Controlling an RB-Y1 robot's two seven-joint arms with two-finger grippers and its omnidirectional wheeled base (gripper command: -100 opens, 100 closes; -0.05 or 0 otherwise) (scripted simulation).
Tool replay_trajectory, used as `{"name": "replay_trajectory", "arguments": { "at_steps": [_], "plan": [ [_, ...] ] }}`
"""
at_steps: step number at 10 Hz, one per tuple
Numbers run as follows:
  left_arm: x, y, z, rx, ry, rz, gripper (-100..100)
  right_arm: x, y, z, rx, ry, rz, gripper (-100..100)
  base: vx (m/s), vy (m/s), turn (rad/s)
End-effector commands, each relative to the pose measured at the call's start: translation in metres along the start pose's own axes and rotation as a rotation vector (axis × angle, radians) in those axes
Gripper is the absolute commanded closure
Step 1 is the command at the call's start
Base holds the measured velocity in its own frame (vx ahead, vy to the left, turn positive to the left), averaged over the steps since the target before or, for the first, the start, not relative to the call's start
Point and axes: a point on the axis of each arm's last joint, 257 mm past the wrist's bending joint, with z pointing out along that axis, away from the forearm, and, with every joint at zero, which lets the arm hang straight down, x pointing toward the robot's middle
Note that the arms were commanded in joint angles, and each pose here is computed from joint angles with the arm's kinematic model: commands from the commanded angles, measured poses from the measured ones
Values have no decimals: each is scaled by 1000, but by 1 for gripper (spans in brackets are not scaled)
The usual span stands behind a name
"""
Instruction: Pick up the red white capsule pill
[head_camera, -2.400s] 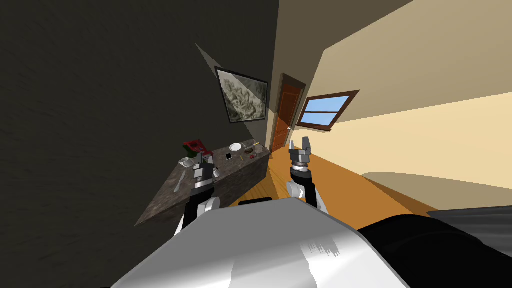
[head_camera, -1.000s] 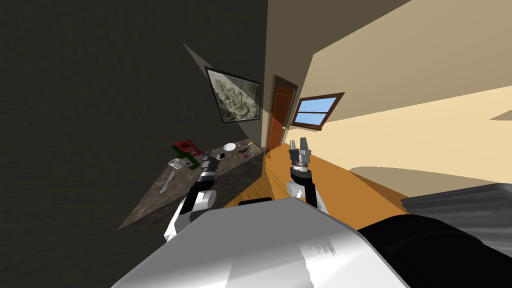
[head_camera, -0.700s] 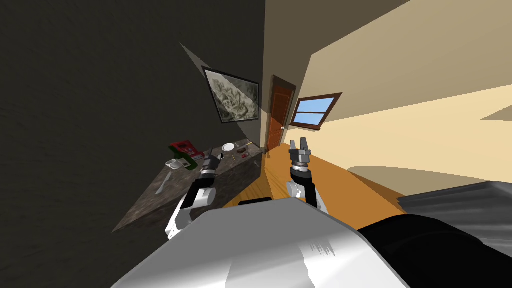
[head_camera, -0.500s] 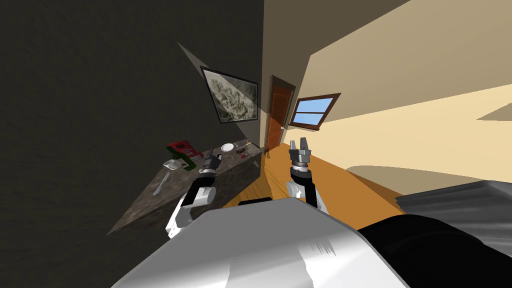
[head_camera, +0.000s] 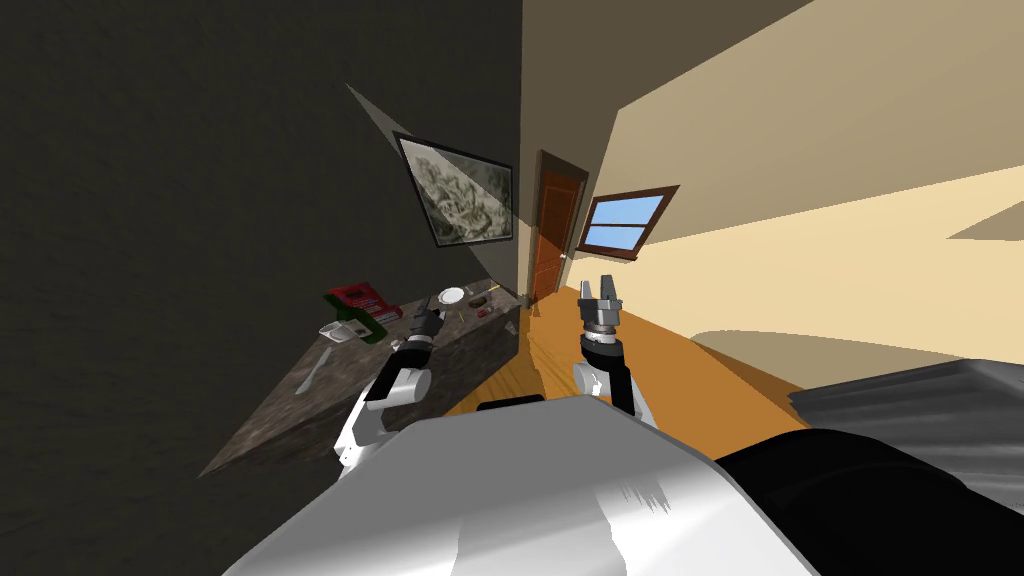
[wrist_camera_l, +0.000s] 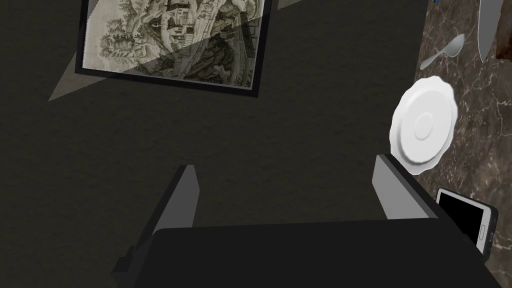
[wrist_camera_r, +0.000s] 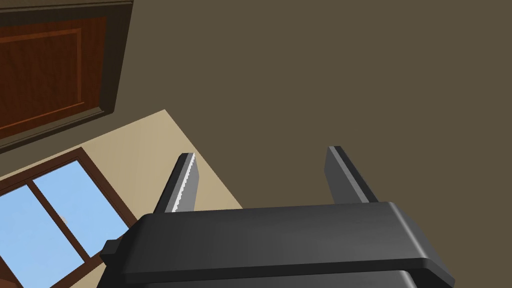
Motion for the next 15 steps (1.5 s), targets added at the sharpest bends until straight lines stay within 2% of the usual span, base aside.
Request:
{"name": "replay_trajectory", "arguments": {
  "at_steps": [1,2,3,5,8,10,11,15],
  "plan": [
    [-3,6,5,-34,-6,-19,-100,0,0,0,0,0,0,0,17,-55,-26],
    [-4,13,5,-61,-11,-19,-100,0,0,0,0,0,0,0,19,-57,-11],
    [-6,13,11,-74,-14,-36,-100,0,0,0,0,0,0,0,44,-85,-19],
    [-9,25,10,-118,-23,-36,-100,0,0,0,0,0,0,0,24,-50,-2],
    [-16,35,20,-182,-41,-66,-100,0,0,0,0,0,0,0,31,-65,-14],
    [-18,48,17,-233,-52,-66,-100,0,0,0,0,0,0,0,29,-52,0],
    [-22,49,22,-250,-59,-79,-100,0,0,0,0,0,0,0,50,-61,-18],
    [-28,67,21,-338,-82,-89,-100,0,0,0,0,0,0,0,39,-47,-2]
  ]
}}
